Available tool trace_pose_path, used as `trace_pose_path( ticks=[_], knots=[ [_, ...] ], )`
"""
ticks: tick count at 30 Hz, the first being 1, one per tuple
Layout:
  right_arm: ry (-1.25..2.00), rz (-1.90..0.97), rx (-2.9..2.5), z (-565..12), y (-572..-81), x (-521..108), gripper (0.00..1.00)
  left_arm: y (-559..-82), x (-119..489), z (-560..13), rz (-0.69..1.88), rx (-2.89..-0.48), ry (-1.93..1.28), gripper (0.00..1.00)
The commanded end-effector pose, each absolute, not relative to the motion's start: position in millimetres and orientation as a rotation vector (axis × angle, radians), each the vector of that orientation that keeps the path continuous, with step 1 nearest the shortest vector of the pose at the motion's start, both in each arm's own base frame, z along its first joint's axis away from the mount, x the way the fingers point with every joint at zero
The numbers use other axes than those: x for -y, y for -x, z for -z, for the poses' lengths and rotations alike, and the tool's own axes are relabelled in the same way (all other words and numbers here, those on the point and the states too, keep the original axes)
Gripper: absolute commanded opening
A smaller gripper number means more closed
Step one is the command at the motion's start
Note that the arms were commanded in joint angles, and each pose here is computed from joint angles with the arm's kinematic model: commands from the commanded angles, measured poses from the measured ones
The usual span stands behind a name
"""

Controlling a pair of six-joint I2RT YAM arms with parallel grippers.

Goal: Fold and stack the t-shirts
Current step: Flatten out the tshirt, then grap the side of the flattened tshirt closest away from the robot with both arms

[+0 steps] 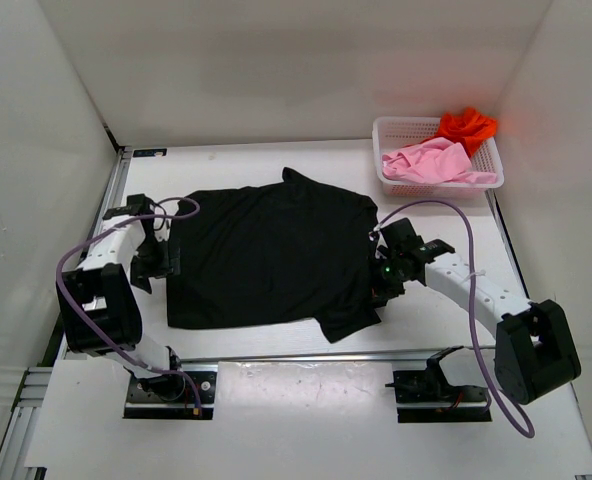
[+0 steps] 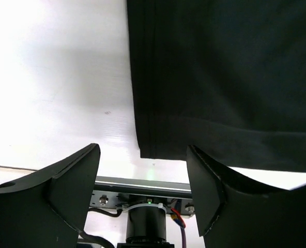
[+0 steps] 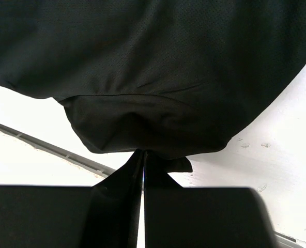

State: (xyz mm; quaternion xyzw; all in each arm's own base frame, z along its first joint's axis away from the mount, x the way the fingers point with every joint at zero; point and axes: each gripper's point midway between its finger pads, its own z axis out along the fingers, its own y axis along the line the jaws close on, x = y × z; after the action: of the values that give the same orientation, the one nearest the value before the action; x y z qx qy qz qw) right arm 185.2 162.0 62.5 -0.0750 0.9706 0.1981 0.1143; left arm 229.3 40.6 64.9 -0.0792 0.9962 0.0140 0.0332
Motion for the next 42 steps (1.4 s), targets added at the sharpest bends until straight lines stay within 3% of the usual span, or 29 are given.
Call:
trace_pose_path(
  ticks=[1,10,12,13,19,21,22,24,26,27,30,39,42],
  knots=[
    [0.252,-0.609,-2.803,-72,-190,-167,0.00,-215,-29,-60,-0.012,-3.086,0.200,0.78],
    [0.269,-0.596,-2.940,-57,-152,-152,0.00,-170,-18,-12,-0.042,-3.210,0.119,0.79],
    [0.269,-0.604,-2.960,-55,-147,-151,0.00,-164,-24,-3,-0.101,-3.221,0.117,0.74],
    [0.268,-0.603,-2.963,-56,-145,-150,0.00,-165,-28,-1,-0.136,-3.219,0.115,0.61],
    [0.199,-0.592,-3.010,-55,-129,-144,0.00,-159,-24,5,-0.106,-3.239,0.116,0.10],
    [0.176,-0.587,-3.026,-55,-127,-143,0.00,-159,-24,5,-0.106,-3.239,0.116,0.12],
    [0.153,-0.579,-3.050,-51,-123,-142,0.01,-160,-24,3,-0.106,-3.229,0.116,0.35],
    [0.150,-0.572,-3.065,-47,-124,-143,0.18,-162,-24,-1,-0.086,-3.216,0.132,0.56],
    [0.149,-0.581,-3.076,-46,-123,-144,0.43,-163,-24,-9,-0.072,-3.197,0.150,0.67],
    [0.149,-0.581,-3.076,-46,-123,-144,0.59,-163,-22,-9,-0.052,-3.197,0.151,0.67],
    [0.153,-0.589,-3.059,-47,-119,-142,0.71,-164,-26,-10,-0.052,-3.184,0.192,0.68],
    [0.168,-0.571,-3.136,-37,-107,-143,0.72,-157,-21,-2,0.025,-3.218,0.231,0.68],
    [0.183,-0.616,-3.164,-28,-106,-149,0.69,-150,-17,4,0.058,-3.246,0.235,0.61]
  ],
)
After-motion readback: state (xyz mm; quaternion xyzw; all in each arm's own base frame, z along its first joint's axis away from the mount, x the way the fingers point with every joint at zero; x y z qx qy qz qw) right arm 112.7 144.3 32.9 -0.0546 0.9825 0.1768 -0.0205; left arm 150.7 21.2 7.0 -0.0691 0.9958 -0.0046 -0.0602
